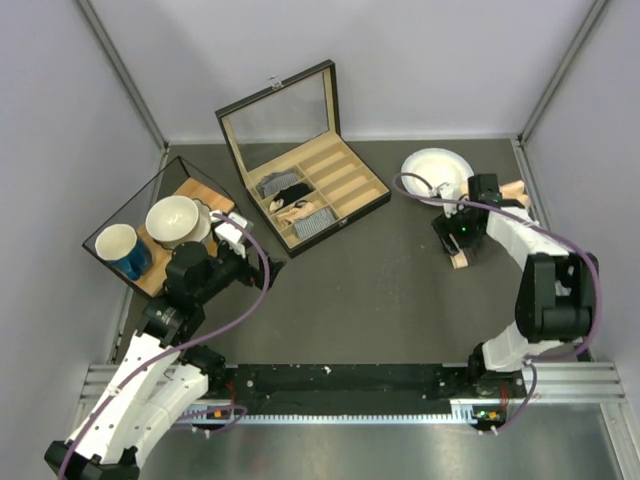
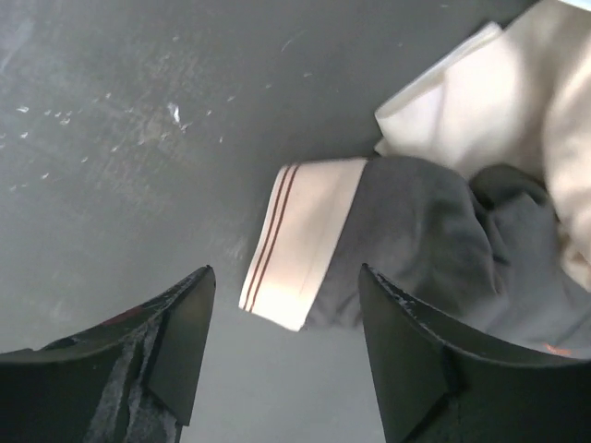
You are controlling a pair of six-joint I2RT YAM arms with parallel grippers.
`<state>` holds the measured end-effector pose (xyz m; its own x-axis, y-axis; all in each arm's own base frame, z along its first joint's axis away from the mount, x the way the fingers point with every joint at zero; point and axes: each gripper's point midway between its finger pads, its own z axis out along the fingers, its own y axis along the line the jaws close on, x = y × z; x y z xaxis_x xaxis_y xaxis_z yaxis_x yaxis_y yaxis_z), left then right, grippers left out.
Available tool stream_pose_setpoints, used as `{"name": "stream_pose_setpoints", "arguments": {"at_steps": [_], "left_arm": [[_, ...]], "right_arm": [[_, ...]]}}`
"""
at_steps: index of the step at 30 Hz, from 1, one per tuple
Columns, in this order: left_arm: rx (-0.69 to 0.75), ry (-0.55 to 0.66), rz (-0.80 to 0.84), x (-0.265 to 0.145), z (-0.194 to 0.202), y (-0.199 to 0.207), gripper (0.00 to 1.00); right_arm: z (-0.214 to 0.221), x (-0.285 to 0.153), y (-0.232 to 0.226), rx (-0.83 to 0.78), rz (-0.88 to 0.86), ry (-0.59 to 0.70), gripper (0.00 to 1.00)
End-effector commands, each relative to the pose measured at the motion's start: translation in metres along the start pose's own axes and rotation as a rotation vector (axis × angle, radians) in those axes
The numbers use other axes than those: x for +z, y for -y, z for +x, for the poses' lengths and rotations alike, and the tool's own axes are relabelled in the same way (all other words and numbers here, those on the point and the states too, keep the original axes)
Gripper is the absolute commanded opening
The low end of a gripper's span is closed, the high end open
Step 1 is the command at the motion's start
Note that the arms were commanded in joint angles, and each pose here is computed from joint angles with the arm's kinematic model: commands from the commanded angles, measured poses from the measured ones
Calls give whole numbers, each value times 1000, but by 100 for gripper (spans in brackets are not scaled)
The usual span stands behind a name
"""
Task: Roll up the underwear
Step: Pick up the underwear from the center of the board, then place the underwear at the center of the board.
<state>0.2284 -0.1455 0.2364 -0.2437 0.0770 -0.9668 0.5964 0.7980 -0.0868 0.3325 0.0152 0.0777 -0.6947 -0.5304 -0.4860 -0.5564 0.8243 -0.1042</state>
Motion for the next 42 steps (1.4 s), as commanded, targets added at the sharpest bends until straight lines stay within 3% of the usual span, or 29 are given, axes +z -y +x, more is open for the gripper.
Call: {"name": "stream_pose_setpoints", "arguments": {"at_steps": [1, 5, 6, 7, 9, 12, 16, 17, 23, 29, 31, 34, 35, 39, 42], "left_arm": [[-1, 25, 1, -1, -9, 0, 99], [-1, 21, -13, -1, -8, -2, 99], [1, 23, -15, -1, -8, -3, 99], [0, 18, -20, -1, -7, -4, 99], [0, 14, -23, 0, -6, -4, 99], [-1, 8, -21, 1, -5, -4, 99], [-2, 7, -25, 1, -5, -5, 99], [-1, 8, -26, 1, -5, -5, 99], [5, 17, -50, -2, -7, -9, 99], [13, 23, -50, -3, -9, -9, 99], [13, 23, -44, -3, -8, -8, 99], [17, 26, -23, -2, -9, -4, 99], [18, 28, 2, -2, -9, 0, 99], [21, 24, 75, 0, -8, 12, 99], [22, 16, 162, 1, -5, 26, 99]], "right_arm": [[-12, 19, 18, -15, 84, -55, 61], [-2, 41, 21, -3, 76, -117, 44], [-3, 41, 18, -10, 75, -117, 31], [-4, 39, 17, -13, 75, -112, 25], [-11, 25, 13, -11, 76, -67, 10], [-26, -9, 8, -28, 76, 6, 0], [-53, -64, -15, -66, -6, 137, 0], [-72, -80, -32, -103, -96, 220, 0], [-95, -172, -153, -337, -557, 428, 0], [-124, -240, -193, -404, -737, 630, 0], [-129, -229, -189, -364, -729, 610, 0], [-134, -163, -169, -190, -638, 525, 0], [-119, -125, -158, -90, -571, 431, 1], [-101, -33, -91, 45, -325, 243, 26], [-103, -33, -72, 95, -334, 261, 38]]}}
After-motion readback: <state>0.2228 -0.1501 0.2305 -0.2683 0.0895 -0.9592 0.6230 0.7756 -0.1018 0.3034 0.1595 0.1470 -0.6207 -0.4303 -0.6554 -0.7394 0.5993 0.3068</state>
